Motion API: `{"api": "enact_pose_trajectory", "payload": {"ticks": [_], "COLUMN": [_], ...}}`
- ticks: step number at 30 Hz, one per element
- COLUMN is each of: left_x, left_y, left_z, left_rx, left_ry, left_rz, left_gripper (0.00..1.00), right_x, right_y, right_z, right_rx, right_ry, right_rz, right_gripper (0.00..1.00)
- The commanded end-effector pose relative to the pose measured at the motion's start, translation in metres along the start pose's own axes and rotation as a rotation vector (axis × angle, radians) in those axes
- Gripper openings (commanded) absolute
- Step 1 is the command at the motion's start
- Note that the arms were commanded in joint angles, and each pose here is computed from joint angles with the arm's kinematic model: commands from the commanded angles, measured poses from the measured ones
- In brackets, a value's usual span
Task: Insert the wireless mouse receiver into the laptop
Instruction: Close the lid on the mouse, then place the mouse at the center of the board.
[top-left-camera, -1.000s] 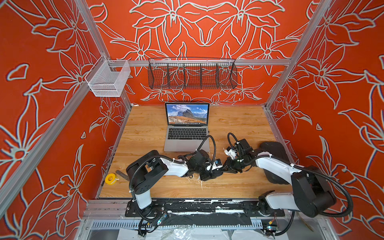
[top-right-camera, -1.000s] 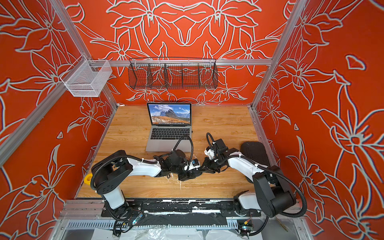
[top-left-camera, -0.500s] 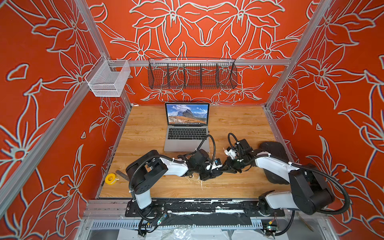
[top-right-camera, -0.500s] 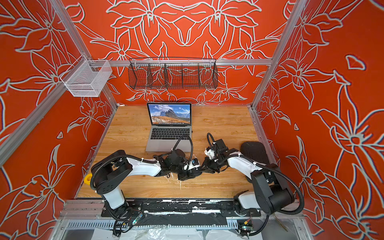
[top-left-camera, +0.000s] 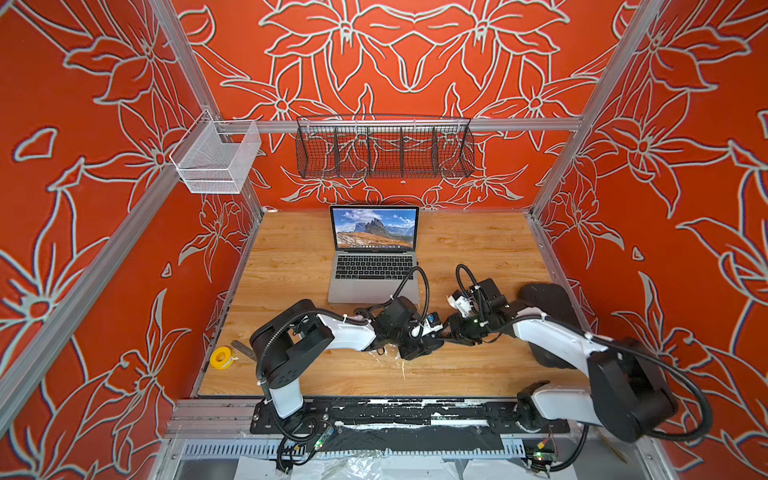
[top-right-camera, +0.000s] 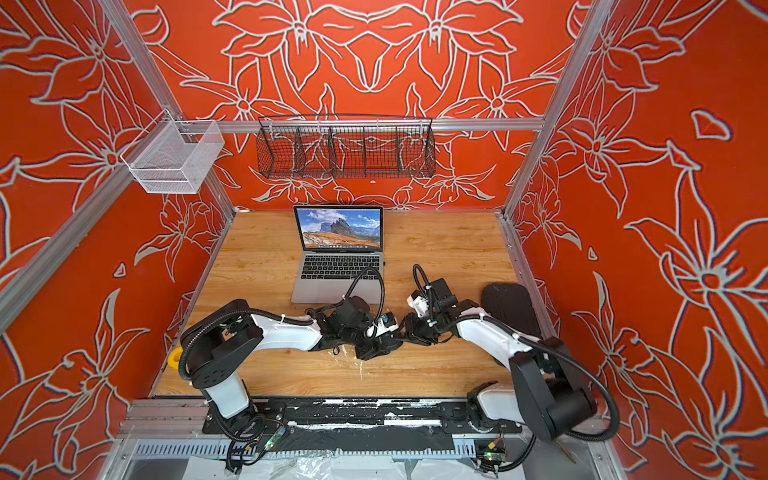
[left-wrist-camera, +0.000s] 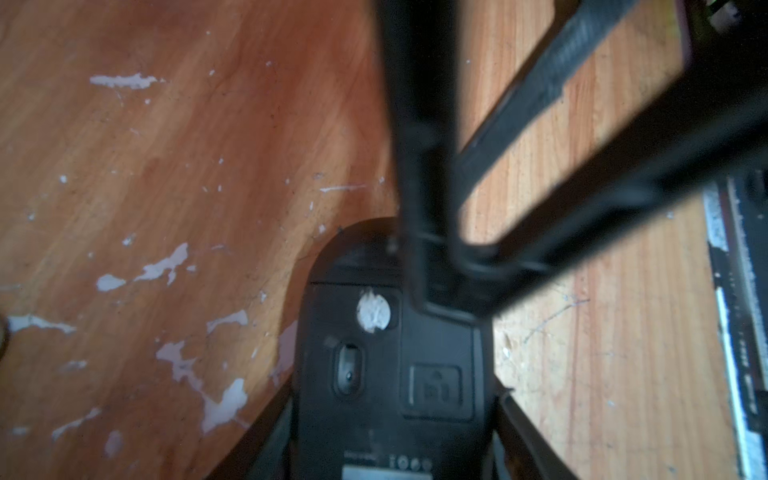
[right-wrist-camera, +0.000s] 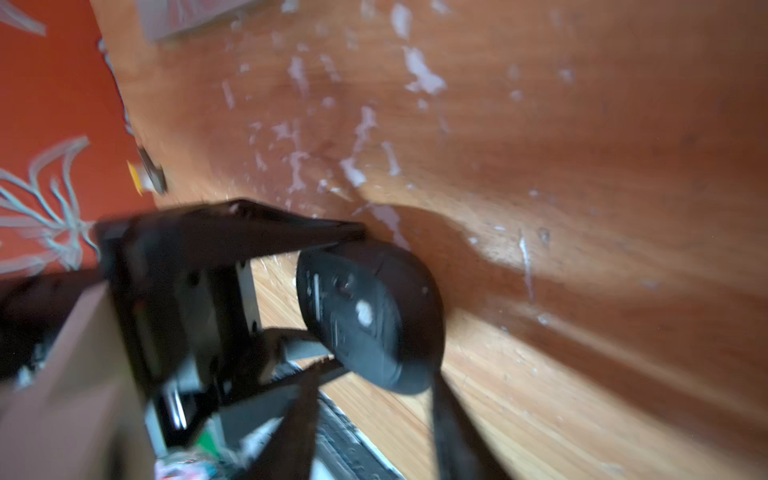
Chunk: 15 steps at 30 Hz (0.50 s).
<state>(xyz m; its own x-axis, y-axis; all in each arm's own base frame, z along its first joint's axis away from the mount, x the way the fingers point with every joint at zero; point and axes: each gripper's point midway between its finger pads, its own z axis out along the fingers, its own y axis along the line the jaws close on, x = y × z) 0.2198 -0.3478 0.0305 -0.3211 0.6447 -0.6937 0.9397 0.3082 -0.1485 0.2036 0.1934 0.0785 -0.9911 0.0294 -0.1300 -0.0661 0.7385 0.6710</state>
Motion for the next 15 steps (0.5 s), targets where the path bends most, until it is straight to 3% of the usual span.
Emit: {"api": "enact_pose_trajectory", "payload": {"ticks": [1, 3, 5, 10, 15], "left_x": [0.024, -0.004, -0.032, -0.097, -0.128], "left_y": [-0.007, -0.008, -0.012, -0.034, -0.050], "left_z": [-0.022, -0.041, -0.064, -0.123, -0.163], "left_rx": [0.072, 0.097, 0.150, 0.277, 0.329], "left_ry": [0.070, -0.021, -0.120, -0.329, -0.436], "left_rz": [-0.264, -0.321, -0.377, -0.425, -0.426], "left_gripper": [0.00, 0.00, 0.00, 0.00, 0.00], "right_x": [-0.022, -0.029, -0.030, -0.030, -0.028], "right_y": [0.010, 0.026, 0.055, 0.126, 0.158], "right_z": [-0.037, -0.057, -0.075, -0.110, -0.126], "right_rx": [0.047, -0.002, -0.138, -0.520, -0.730], "right_ry": [-0.204, -0.308, -0.388, -0.484, -0.456], "right_rz": [-0.151, -0.230, -0.321, -0.418, -0.433], "right_gripper": [0.77, 0.90, 0.97, 0.97, 0.97]}}
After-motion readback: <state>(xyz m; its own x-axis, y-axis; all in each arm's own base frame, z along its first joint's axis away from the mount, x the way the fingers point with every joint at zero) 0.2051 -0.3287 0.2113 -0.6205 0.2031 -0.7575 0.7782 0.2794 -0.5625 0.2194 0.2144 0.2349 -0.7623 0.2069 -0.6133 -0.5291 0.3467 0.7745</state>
